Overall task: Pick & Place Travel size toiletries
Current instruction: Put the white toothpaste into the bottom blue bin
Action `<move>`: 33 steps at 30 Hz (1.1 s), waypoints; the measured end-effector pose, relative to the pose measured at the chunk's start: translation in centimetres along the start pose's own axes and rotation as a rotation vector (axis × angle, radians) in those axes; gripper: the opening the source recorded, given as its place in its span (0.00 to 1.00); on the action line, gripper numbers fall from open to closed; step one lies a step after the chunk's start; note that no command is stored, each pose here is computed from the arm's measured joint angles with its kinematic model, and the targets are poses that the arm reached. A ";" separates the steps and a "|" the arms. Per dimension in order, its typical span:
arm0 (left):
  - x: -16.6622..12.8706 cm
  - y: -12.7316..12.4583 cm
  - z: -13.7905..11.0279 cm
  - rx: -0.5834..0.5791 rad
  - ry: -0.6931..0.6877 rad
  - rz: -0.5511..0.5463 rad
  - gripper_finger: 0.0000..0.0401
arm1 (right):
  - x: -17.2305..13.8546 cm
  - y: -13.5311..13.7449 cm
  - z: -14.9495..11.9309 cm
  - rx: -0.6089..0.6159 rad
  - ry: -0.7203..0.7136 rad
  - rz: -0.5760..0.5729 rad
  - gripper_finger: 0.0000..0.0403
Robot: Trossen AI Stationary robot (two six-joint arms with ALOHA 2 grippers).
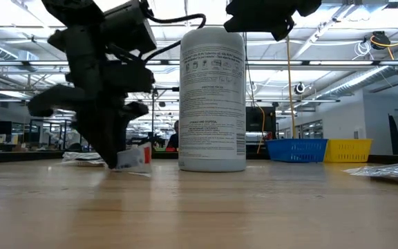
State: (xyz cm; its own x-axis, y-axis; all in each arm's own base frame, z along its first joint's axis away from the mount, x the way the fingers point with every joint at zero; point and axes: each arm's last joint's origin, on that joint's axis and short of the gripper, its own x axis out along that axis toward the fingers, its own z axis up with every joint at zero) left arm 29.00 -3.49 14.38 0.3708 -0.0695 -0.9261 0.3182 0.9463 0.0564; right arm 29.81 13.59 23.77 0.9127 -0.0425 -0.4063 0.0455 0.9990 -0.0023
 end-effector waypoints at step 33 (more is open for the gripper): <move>-10.7 -15.1 -2.2 -0.385 -0.078 -0.296 0.09 | 0.0 0.0 0.0 0.000 0.001 0.000 0.39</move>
State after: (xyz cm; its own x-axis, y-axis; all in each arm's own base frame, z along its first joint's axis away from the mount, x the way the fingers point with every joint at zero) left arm 18.33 -16.30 22.66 0.3822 -0.3626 -0.8500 0.0800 0.9293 -0.3605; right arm 29.81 13.59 23.77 0.9124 -0.0427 -0.4071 0.0455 0.9990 -0.0028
